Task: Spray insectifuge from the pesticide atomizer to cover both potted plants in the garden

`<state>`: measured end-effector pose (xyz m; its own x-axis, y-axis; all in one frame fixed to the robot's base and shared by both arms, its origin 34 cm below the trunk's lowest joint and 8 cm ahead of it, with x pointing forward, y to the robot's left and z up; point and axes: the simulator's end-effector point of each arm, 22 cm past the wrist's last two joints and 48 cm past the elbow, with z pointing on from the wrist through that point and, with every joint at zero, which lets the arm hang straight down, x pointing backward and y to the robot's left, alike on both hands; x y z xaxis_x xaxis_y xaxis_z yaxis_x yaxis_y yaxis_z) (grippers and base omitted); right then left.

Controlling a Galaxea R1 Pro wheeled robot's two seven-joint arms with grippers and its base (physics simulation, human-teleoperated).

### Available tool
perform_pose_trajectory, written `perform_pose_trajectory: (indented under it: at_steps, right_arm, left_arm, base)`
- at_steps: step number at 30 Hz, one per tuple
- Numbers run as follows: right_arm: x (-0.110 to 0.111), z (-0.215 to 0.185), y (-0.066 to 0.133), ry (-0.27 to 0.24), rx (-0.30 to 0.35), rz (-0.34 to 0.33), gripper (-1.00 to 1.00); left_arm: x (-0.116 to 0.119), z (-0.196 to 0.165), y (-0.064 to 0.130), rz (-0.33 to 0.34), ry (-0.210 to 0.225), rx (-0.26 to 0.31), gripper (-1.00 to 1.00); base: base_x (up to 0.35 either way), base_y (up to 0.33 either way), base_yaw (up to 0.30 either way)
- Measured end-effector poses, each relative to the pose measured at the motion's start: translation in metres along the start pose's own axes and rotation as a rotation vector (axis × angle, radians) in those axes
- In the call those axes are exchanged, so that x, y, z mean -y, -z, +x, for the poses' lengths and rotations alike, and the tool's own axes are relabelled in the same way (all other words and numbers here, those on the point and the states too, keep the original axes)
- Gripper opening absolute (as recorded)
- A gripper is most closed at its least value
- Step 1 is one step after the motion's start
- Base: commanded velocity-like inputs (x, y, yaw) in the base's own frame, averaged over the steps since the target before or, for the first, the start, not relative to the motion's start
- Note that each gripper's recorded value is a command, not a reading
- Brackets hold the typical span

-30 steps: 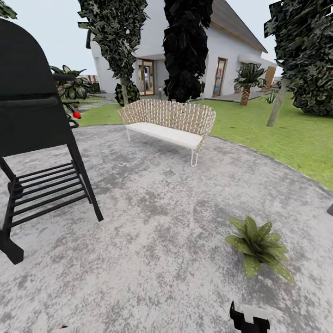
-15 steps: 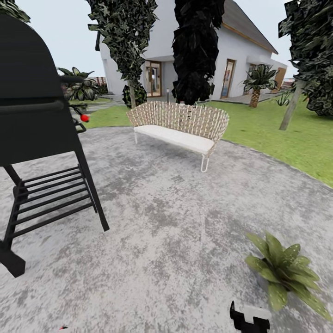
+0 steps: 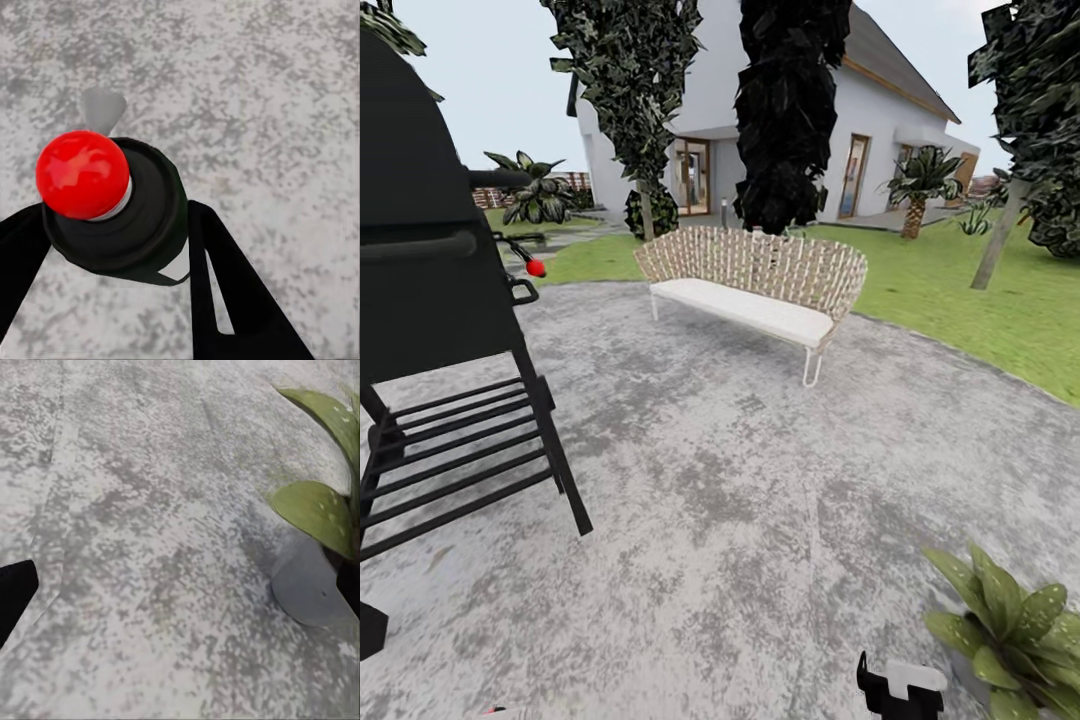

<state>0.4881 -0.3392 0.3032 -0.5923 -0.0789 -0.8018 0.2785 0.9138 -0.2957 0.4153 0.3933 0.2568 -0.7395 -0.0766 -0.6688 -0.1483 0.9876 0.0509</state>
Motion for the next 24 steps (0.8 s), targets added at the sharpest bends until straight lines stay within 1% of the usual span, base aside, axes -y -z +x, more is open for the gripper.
perform_pose_trajectory:
  at_steps: [5, 11, 16, 24]
  right_arm:
    - [0.0002, -0.0011, 0.0000, -0.002, 0.002, 0.001, 1.00]
    - [0.0003, -0.0014, -0.0001, -0.002, 0.003, 0.001, 1.00]
    - [0.0003, -0.0013, 0.0000, -0.001, 0.003, 0.001, 1.00]
    - [0.0003, -0.0012, -0.0001, -0.001, 0.002, 0.001, 1.00]
  left_arm:
    - [0.0009, -0.0008, 0.0001, 0.004, -0.004, 0.001, -1.00]
    - [0.0011, -0.0008, 0.0001, 0.004, -0.005, 0.001, -1.00]
    - [0.0010, -0.0008, 0.0001, 0.004, -0.005, 0.001, -1.00]
    - [0.0007, -0.0007, 0.0001, 0.003, -0.004, 0.001, -1.00]
  base:
    - [0.330, 0.153, 0.000]
    - [0.335, 0.016, 0.000]
    - [0.336, -0.071, 0.000]
    - [0.290, -0.158, 0.000]
